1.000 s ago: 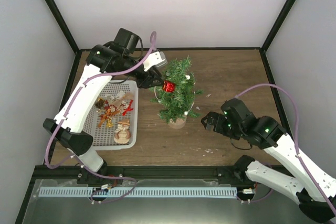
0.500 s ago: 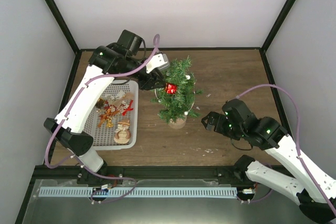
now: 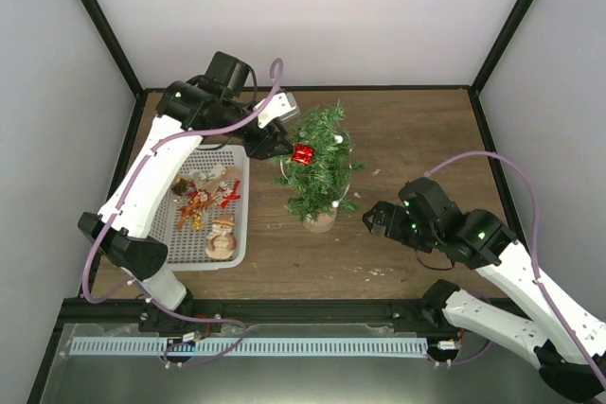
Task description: Decorate the small christmas tree
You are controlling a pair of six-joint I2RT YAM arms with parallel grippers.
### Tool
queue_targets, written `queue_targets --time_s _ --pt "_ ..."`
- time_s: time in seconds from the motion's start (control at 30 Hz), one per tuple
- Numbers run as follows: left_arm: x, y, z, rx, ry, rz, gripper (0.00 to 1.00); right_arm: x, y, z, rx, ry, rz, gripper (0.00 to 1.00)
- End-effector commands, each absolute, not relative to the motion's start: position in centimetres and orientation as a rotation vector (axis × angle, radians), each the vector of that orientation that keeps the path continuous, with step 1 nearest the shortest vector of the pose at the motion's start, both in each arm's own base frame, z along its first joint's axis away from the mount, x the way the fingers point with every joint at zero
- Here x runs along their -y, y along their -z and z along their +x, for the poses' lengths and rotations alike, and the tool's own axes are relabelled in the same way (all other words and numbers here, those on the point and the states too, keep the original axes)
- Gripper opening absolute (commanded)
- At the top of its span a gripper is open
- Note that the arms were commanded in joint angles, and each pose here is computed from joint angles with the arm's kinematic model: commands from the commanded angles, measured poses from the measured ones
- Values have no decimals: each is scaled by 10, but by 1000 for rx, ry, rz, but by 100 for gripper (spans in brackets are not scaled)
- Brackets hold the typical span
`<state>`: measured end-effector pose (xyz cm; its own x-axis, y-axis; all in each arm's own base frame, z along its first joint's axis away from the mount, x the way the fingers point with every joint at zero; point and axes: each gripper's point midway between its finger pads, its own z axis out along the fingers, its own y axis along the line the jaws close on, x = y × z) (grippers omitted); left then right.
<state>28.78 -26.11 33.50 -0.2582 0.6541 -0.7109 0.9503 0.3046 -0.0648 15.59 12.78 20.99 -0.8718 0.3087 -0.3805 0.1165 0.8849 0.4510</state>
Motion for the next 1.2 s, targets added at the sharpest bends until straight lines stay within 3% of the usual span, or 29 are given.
queue_targets --time_s 0.0,0.33,0.53,0.8,1.17 --pt "259 -344 290 -1971 663 1396 49 -128 -220 159 -2568 -605 307 98" --pt "248 -345 300 -1996 626 1341 55 -126 -223 157 -2566 -604 306 98" --pt "187 -336 321 -2114 543 1159 56 -118 -224 156 -2559 -572 339 98" --pt "96 -244 319 -2376 419 939 54 -115 -208 156 -2600 -506 351 98" --pt "51 -137 319 -2631 187 984 59 -127 -193 161 -2642 -498 294 99"
